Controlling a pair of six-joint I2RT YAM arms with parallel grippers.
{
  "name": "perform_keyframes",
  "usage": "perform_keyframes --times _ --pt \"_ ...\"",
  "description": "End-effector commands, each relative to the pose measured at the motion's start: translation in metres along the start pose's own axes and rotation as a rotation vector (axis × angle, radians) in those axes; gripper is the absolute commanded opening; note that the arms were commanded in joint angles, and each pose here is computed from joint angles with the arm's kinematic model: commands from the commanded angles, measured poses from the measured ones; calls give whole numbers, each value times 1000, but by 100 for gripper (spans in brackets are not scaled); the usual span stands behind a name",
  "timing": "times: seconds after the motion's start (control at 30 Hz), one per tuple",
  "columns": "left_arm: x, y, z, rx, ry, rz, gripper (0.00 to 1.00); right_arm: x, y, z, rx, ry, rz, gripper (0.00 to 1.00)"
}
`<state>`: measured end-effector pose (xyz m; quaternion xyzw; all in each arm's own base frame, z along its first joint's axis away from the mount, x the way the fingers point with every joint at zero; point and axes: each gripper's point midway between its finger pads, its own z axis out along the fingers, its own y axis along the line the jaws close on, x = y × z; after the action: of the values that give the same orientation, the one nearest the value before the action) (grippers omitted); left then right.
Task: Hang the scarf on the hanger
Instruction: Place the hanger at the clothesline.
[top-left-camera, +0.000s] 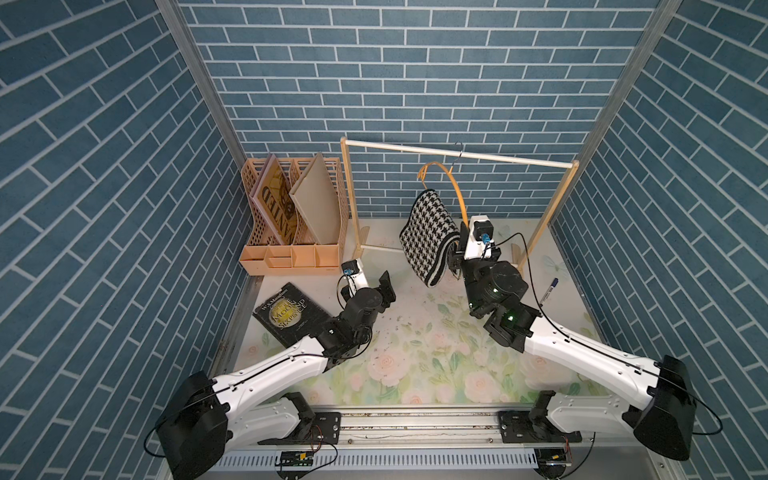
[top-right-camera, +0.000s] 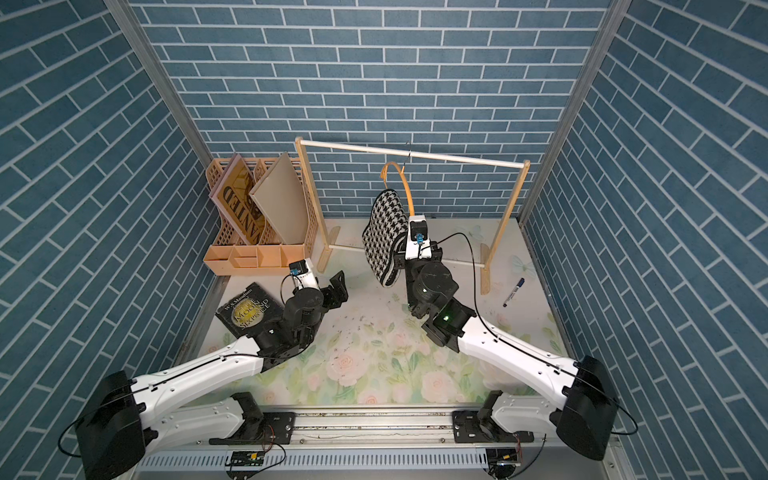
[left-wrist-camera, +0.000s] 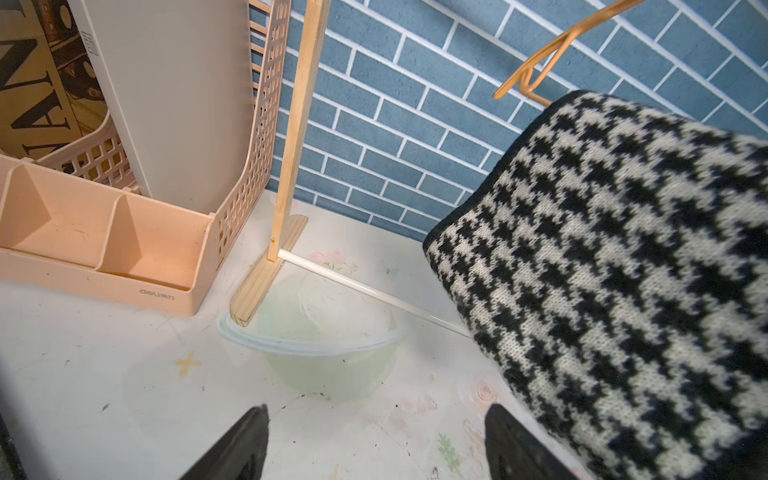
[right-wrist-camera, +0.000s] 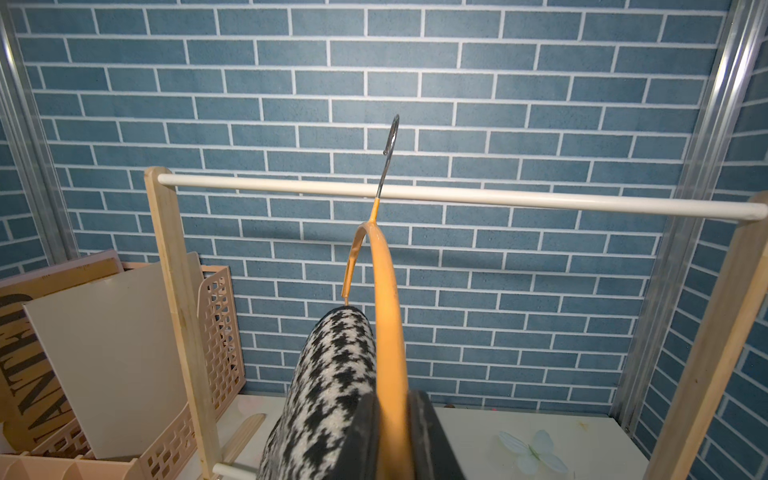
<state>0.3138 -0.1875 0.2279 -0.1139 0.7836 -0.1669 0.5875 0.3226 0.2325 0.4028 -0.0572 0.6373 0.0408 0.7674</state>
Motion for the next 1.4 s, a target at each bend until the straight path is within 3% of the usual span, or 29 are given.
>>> perform_keyframes --times 0.0,0.47,0.5,0.53,0.6,0.63,0.83,1.07,1.23,1.37 --pt "0 5 -1 -27 -5 35 84 -35 -10 8 26 -94 59 0" --pt "0 3 0 -19 -8 44 85 9 -7 22 23 -7 54 0" --pt "0 3 0 -20 -8 46 86 13 -7 21 21 6 53 11" --pt "0 3 0 -19 -7 49 90 17 -6 21 17 18 53 42" --pt "0 3 1 -23 -6 59 97 28 -2 20 -5 60 34 92" --pt "0 4 1 -25 -5 66 99 34 0 20 -15 83 25 99" --pt "-2 10 3 -88 1 145 100 83 6 7 -70 288 -52 100" --pt "-24 24 -1 -206 -59 242 99 158 0 -42 -160 547 -79 100" --pt "-73 57 -16 -394 -208 308 100 190 -45 -67 -37 534 -74 100" --pt "-102 110 -19 -483 -263 245 99 199 -70 -59 19 520 -80 100"
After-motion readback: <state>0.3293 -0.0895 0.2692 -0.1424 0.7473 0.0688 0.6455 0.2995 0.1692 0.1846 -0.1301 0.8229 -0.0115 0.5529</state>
